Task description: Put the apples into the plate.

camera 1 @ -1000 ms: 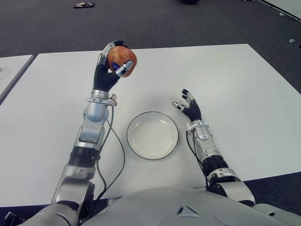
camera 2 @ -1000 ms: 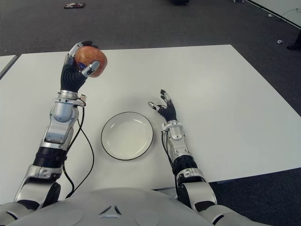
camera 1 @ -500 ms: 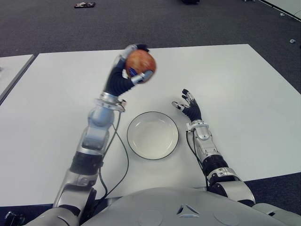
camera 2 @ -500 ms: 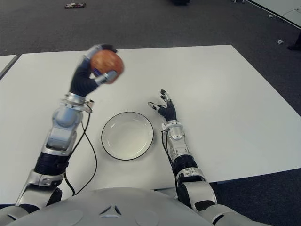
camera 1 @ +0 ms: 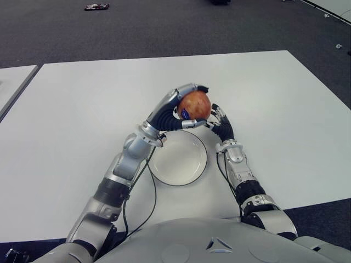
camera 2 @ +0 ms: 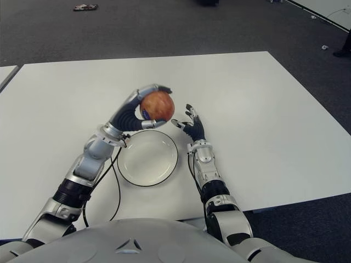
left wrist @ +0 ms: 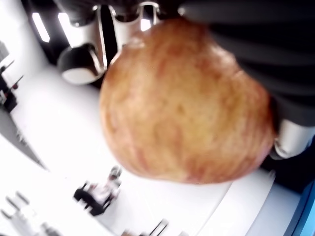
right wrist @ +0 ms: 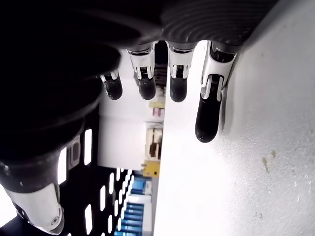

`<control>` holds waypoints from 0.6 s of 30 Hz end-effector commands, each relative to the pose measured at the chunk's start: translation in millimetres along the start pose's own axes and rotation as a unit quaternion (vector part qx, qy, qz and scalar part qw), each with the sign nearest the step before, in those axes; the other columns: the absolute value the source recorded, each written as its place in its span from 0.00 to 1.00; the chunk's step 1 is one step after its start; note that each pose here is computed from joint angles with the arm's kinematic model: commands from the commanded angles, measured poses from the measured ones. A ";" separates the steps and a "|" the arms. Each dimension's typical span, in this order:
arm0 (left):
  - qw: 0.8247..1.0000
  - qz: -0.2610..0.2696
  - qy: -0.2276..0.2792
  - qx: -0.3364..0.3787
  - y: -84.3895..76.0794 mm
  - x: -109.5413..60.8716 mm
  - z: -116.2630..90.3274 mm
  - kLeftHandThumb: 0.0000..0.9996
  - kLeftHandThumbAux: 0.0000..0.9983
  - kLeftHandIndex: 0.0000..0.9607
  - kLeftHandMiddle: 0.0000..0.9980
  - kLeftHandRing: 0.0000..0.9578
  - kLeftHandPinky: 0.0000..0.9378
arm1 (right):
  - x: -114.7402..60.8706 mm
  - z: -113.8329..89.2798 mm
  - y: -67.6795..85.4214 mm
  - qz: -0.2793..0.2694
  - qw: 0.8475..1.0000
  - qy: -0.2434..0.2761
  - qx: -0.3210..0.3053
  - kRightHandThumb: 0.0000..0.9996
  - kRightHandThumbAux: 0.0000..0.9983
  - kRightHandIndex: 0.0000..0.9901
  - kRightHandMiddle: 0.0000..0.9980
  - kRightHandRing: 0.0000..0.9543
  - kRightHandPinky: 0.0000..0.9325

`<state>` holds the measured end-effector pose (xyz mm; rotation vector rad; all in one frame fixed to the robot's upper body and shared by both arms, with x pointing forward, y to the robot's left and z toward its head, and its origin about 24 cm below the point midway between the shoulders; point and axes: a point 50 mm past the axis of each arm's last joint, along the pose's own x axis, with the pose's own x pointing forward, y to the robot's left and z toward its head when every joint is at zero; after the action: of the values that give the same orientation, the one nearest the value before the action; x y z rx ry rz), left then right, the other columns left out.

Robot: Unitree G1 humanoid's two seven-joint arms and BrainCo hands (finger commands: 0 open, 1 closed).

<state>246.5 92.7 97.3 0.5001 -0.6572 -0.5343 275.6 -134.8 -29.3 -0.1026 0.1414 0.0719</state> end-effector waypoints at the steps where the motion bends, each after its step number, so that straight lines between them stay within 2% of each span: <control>1: 0.999 -0.036 0.005 0.039 -2.4 -5.3 -10.6 0.73 0.70 0.46 0.86 0.90 0.92 | -12.0 -23.9 -0.3 -0.002 0.998 0.055 0.013 0.10 0.70 0.00 0.03 0.10 0.19; 10: 0.988 -0.101 0.018 0.119 -4.2 -18.8 -24.0 0.73 0.70 0.46 0.84 0.88 0.89 | -12.1 -26.1 0.0 -0.004 0.998 0.058 0.014 0.11 0.70 0.00 0.03 0.08 0.16; 18: 0.966 -0.170 0.053 0.188 -8.6 -36.6 -36.8 0.73 0.70 0.46 0.83 0.86 0.87 | -13.6 -26.3 -0.4 -0.002 0.998 0.055 0.008 0.09 0.70 0.00 0.02 0.06 0.14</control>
<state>246.2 115.2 56.4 0.9520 -0.5967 -0.6905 274.8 -136.5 -30.8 -0.0941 0.1283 0.0672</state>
